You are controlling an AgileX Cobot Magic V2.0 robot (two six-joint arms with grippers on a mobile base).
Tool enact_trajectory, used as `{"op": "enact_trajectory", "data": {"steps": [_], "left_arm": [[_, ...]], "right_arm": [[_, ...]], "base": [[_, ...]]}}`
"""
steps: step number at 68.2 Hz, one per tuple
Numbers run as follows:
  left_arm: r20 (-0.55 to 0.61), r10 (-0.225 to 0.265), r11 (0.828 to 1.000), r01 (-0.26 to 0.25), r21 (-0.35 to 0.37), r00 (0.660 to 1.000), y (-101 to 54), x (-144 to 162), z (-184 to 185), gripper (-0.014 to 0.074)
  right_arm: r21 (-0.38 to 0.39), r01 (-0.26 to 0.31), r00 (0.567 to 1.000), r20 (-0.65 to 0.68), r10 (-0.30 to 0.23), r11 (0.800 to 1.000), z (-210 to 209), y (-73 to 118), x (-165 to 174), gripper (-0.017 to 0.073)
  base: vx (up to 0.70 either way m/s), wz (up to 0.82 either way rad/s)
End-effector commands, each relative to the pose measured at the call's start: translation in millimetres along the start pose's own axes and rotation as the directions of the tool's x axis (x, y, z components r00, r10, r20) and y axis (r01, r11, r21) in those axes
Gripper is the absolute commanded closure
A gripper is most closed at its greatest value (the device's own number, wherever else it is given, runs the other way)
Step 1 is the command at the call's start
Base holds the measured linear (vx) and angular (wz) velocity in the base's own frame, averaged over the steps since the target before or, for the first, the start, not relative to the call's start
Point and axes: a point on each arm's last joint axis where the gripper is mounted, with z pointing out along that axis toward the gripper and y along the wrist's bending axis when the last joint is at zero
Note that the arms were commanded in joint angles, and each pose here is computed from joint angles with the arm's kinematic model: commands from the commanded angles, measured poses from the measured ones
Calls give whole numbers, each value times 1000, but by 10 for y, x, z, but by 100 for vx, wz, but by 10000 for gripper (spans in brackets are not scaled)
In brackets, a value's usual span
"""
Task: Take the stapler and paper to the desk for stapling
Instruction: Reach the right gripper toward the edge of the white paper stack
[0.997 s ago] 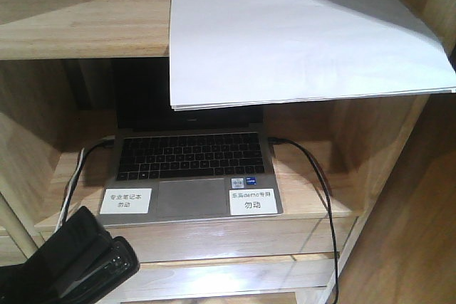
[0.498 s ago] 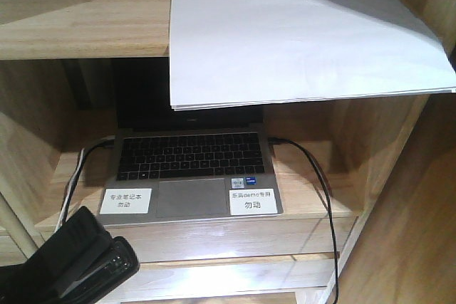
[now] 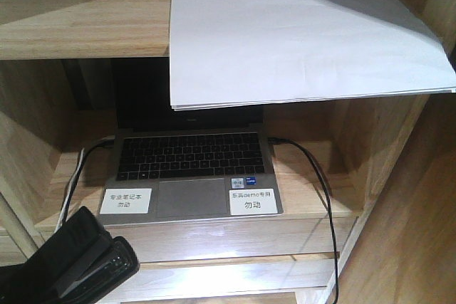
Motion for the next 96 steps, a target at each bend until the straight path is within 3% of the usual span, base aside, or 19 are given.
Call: {"op": "enact_trajectory", "data": {"steps": [1,8,18,27,39,45,49,55,62,75,85,96], "left_arm": [[119,-34,999,38,-33,992,28,-181,-53,600],[119,-34,999,38,-33,992,28,-181,-53,600],[119,-34,999,38,-33,992,28,-181,-53,600],[119,-34,999,38,-33,992,28,-181,-53,600],[119,-34,999,38,-33,992,28,-181,-53,600],[119,-34,999,38,-33,992,28,-181,-53,600],[119,-34,999,38,-33,992,28,-181,-53,600],[119,-34,999,38,-33,992,28,-181,-53,600],[119,-34,999,38,-33,992,28,-181,-53,600],[119,-34,999,38,-33,992,28,-181,-53,600],[119,-34,999,38,-33,992,28,-181,-53,600],[119,-34,999,38,-33,992,28,-181,-53,600]], "right_arm": [[-82,-295,954,29,298,952,-11,56,-36,569],[-62,-469,883,-4,469,881,-10,43,-12,569],[-26,-534,845,-18,534,845,-8,20,12,564],[-131,-534,845,-85,527,835,3,126,-4,504],[-187,-589,801,-263,537,787,117,269,58,303],[-197,-627,770,-306,560,754,202,323,66,175],[-200,-634,761,-334,556,747,295,382,46,103],[-253,-648,751,-371,547,718,437,516,-34,26],[-301,-671,733,-405,546,678,654,662,-130,3],[-327,-701,706,-443,553,633,1046,814,-202,3],[-319,-707,700,-446,558,631,1242,860,-226,3],[-302,-728,680,-431,594,615,1391,886,-244,7]], "base": [[0,0],[0,0],[0,0],[0,0],[0,0],[0,0],[0,0],[0,0],[0,0],[0,0],[0,0],[0,0]]}}
